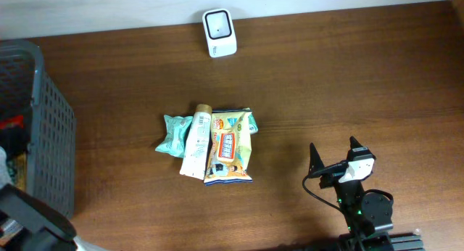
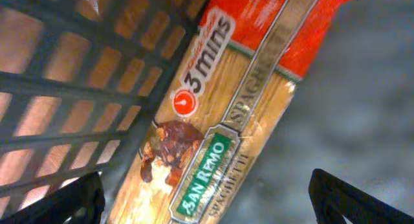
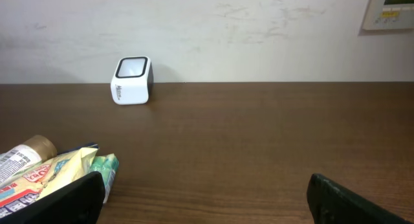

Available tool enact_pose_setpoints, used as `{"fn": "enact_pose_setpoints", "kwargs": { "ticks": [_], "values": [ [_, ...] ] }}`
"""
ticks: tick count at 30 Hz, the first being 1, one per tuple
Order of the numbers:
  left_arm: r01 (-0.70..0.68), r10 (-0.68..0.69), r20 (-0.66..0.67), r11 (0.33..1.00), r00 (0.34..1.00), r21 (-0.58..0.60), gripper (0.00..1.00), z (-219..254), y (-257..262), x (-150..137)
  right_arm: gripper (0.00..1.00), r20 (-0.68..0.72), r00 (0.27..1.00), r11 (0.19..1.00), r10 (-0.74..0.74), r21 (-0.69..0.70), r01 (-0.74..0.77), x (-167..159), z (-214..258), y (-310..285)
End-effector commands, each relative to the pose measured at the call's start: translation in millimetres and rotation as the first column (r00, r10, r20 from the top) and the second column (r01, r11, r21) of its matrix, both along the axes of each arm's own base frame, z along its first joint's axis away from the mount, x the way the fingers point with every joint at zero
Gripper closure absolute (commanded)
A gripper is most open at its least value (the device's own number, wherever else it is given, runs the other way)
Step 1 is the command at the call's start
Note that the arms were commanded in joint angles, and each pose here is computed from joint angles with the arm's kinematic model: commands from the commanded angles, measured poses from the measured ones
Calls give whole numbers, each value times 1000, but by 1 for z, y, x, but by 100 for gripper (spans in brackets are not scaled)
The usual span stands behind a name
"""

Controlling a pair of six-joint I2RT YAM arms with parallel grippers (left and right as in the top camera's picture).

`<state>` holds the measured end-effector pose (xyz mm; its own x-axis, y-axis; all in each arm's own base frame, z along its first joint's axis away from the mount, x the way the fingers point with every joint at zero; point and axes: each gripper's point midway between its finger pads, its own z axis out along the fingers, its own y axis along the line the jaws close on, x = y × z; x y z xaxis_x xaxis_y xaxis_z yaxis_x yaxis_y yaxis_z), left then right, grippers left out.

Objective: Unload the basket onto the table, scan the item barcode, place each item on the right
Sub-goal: 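Grasp the red spaghetti package and lay it left of the items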

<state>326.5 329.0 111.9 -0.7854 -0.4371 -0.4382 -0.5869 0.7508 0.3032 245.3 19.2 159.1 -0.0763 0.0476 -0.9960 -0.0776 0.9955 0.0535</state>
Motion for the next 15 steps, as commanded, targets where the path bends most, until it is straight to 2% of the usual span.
{"fn": "enact_pose_setpoints", "kwargs": {
  "ticks": [1,6,9,10,11,12,14,15],
  "values": [
    [-3,-1,-71,999,997,-46,0,-34,11,-14,2,-1,1000,1000,-15,4,15,0,-2,-3],
    [11,-31,-169,993,985,-116,2,-75,11,-29,2,-1,1000,1000,-15,4,15,0,-2,-3],
    [13,-45,-192,986,980,-166,14,-90,3,-32,2,-1,1000,1000,-15,4,15,0,-2,-3],
    [12,-47,-195,985,980,-173,35,-92,2,-33,2,-1,1000,1000,-15,4,15,0,-2,-3],
    [12,-47,-195,985,980,-173,45,-92,2,-33,2,-1,1000,1000,-15,3,15,0,-2,-3],
    [12,-46,-195,985,980,-173,49,-92,2,-33,2,-1,1000,1000,-15,3,15,0,-2,-3],
    [13,-48,-195,984,980,-177,68,-92,1,-33,2,-1,1000,1000,-15,3,15,0,-2,-3],
    [13,-49,-198,984,979,-180,83,-92,1,-34,2,-1,1000,1000,-15,3,15,0,-2,-3]
  ]
}}
